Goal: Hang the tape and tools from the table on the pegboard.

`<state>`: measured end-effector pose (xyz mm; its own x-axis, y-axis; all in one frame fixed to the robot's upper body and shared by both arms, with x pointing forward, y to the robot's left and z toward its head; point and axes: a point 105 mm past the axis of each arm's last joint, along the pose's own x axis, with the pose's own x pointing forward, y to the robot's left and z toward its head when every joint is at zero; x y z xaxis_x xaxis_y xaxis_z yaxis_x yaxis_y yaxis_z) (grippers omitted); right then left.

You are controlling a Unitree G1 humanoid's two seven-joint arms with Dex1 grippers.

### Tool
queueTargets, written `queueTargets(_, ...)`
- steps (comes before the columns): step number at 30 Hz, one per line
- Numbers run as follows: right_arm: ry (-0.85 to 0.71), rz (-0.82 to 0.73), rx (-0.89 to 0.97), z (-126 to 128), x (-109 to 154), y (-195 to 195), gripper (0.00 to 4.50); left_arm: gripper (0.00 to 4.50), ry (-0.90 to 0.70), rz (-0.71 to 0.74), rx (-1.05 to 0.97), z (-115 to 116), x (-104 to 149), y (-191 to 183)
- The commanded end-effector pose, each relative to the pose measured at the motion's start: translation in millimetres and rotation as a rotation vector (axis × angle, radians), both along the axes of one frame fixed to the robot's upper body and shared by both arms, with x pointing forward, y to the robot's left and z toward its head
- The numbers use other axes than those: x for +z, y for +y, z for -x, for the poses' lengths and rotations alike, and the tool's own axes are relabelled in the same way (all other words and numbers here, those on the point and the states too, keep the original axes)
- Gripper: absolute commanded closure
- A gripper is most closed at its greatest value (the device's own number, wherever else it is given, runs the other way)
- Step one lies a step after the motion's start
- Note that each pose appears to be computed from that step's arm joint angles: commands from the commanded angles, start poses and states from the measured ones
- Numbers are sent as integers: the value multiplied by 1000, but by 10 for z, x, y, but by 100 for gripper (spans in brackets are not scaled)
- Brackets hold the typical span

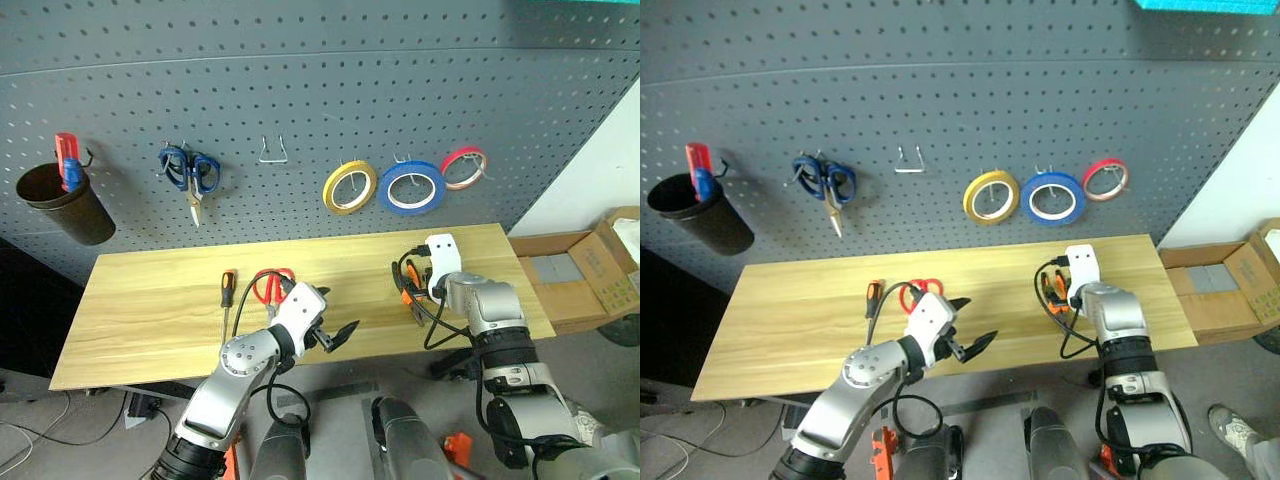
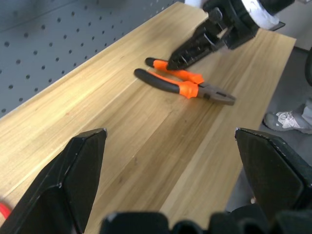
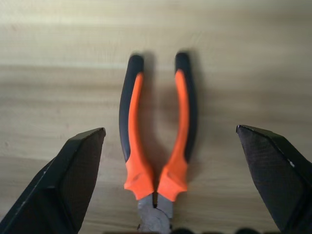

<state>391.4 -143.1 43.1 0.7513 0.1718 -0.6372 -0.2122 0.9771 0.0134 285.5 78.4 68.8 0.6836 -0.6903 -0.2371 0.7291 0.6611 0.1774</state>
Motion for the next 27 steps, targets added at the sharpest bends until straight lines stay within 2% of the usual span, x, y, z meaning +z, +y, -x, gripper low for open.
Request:
queueTargets(1, 0, 0, 37, -61, 85, 140, 2, 0, -37, 13, 25, 41, 92, 54)
queueTargets(16, 25, 98, 71, -192, -117, 114, 2, 0, -18, 49, 65, 200, 131, 29)
queueTargets(19, 6, 112, 103, -225, -90, 143, 58, 0, -12, 48, 64, 228, 129, 34)
queueTargets(23, -14, 131, 137, -249, -69, 161, 174, 0, -9, 47, 67, 231, 128, 44)
queueTargets(27, -26, 122, 169, -251, -16, 193, 176, 0, -31, -4, 33, 237, 101, 28)
